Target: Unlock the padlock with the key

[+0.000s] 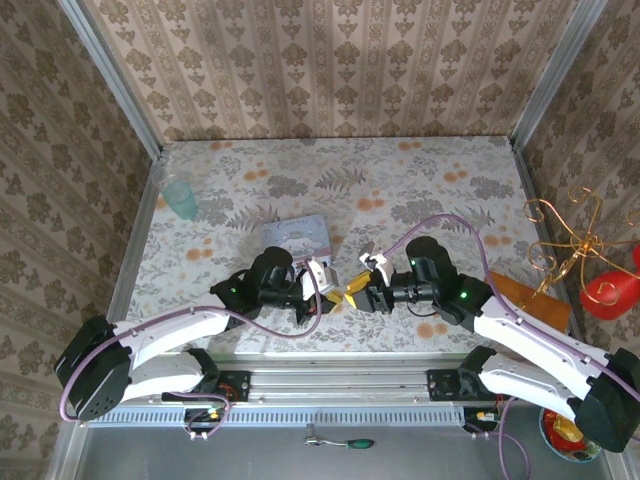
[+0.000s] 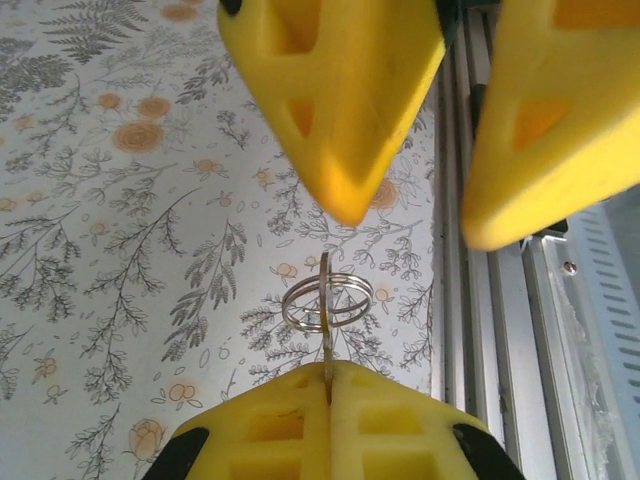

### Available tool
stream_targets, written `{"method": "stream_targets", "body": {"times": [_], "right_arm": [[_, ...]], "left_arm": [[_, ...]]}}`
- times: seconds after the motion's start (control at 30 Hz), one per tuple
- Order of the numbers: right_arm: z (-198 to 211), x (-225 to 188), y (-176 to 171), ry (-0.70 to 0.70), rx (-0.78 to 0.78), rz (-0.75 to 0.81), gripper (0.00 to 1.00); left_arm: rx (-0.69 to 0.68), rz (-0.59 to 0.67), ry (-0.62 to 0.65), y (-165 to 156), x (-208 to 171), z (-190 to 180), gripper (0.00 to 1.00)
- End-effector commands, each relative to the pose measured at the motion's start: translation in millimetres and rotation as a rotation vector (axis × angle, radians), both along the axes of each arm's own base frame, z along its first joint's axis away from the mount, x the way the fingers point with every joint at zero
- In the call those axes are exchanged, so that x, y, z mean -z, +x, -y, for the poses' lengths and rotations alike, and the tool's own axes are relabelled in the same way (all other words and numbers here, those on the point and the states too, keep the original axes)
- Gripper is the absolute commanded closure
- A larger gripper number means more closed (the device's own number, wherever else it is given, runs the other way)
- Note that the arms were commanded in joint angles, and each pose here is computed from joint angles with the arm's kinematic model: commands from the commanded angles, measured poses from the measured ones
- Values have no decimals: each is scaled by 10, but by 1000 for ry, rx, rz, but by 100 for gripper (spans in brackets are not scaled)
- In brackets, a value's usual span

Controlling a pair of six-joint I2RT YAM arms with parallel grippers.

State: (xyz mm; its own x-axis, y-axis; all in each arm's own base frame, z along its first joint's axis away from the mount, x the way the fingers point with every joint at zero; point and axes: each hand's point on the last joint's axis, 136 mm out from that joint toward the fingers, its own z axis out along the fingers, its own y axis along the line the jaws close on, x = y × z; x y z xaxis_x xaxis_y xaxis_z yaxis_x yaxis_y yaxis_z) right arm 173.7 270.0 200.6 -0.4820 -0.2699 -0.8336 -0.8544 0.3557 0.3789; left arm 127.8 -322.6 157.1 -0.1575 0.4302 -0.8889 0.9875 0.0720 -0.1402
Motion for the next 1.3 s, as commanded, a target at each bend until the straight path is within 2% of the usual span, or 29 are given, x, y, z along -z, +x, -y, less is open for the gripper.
{"method": "stream_targets", "body": {"times": [0.0,0.57,0.77,0.97,1.27], "right_arm": [[-9,-6,-66,-19,-54,1,74],[-47,121,-112,-56,-112,-35,84],[-1,163,-81,-84,-85,-15,74],[-64,118,-180,-42,-148,-55,67],[117,68,10,-75,-5,-18,66]], "left_arm": [[54,17,-26,-63,-123,46,100],[139,-7,-52,-199,-227,84,100],[144,-4,-47,-224,-223,75,100],[142,-10,-37,-214,-204,79,100],[132,-8,-17,-201,-145,59,100]]}}
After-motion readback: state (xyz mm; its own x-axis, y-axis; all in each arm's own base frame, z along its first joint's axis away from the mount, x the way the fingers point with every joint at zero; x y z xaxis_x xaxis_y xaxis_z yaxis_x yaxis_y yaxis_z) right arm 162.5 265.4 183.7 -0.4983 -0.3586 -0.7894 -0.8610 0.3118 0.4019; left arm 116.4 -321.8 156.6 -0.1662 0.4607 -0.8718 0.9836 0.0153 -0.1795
